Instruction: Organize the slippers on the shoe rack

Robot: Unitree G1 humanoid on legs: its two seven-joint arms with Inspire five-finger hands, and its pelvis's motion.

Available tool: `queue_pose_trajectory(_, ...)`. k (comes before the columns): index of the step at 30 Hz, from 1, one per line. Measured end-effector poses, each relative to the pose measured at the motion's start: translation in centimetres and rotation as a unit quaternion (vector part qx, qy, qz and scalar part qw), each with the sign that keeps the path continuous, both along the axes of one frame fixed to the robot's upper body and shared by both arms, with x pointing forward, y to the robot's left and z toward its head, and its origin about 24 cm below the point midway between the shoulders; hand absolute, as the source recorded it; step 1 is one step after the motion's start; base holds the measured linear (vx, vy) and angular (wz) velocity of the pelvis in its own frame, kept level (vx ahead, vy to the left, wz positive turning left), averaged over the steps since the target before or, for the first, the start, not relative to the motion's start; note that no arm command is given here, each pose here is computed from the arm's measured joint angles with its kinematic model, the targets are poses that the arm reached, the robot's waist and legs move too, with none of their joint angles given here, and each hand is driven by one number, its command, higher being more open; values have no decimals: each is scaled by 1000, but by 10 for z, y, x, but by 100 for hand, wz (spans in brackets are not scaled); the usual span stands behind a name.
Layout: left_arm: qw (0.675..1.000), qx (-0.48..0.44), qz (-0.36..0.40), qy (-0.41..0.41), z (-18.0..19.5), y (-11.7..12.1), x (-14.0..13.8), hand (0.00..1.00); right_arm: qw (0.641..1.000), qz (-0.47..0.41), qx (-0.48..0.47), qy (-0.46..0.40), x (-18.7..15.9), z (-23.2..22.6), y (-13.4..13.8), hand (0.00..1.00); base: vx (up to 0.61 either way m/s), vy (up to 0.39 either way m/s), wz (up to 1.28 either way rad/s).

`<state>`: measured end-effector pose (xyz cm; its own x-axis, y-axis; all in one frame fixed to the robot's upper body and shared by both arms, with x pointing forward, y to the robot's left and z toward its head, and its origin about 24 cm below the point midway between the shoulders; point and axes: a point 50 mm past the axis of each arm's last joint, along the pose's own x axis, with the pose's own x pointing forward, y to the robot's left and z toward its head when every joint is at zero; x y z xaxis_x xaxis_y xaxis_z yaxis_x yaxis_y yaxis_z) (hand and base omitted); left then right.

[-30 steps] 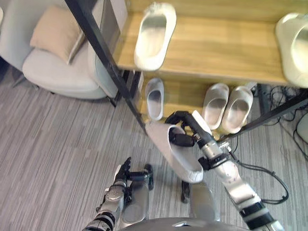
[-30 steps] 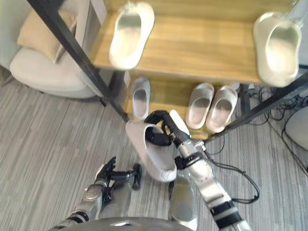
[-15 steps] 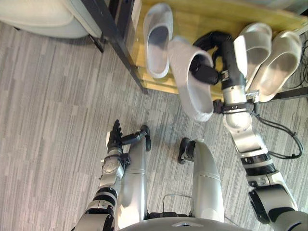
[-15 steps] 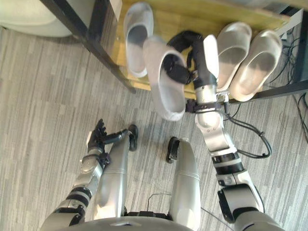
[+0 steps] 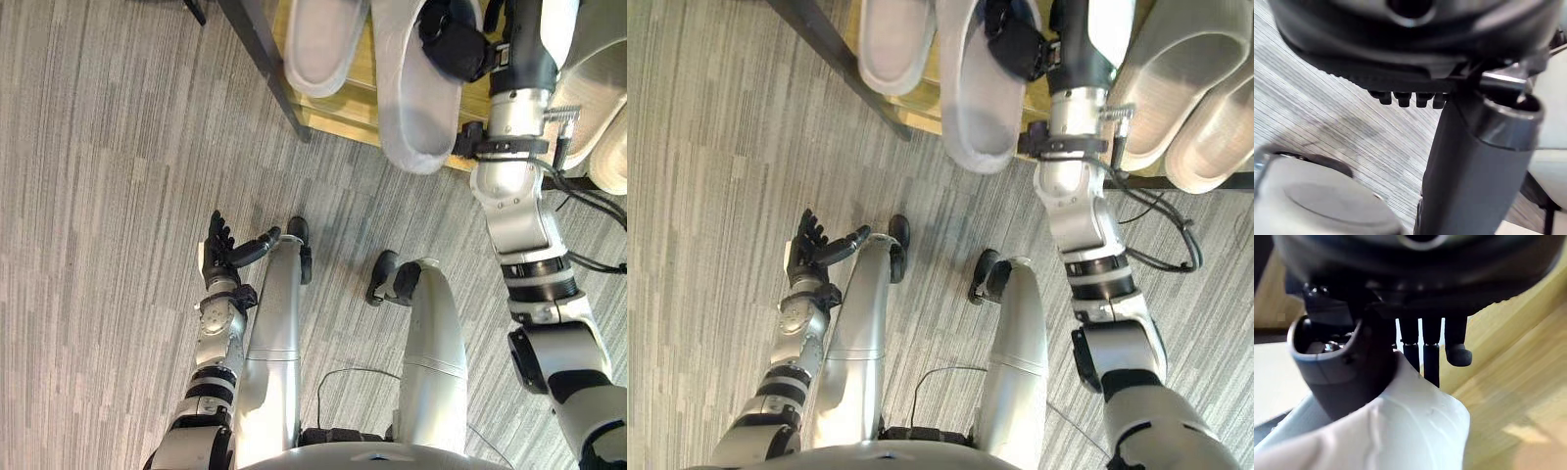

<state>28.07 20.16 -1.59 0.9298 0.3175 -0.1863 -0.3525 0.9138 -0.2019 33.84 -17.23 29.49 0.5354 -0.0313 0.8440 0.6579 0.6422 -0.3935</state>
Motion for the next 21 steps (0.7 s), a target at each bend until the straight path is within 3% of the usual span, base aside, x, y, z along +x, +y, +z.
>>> queue_pose_trajectory(7,1000,2,-9,-4,0,-4,-1,100,998,-49,2,-28,10,24,-4,0,40,-19,9)
queue_pose_trajectory(8,1000,2,-10,-4,0,-4,-1,100,998,-53,5,-30,11,26,-5,100,56,-20,10)
queue_pose_trajectory(21,1000,5,-19,-13,5,-9,2,100,995,-86,40,-23,20,32,-9,100,48,-14,5)
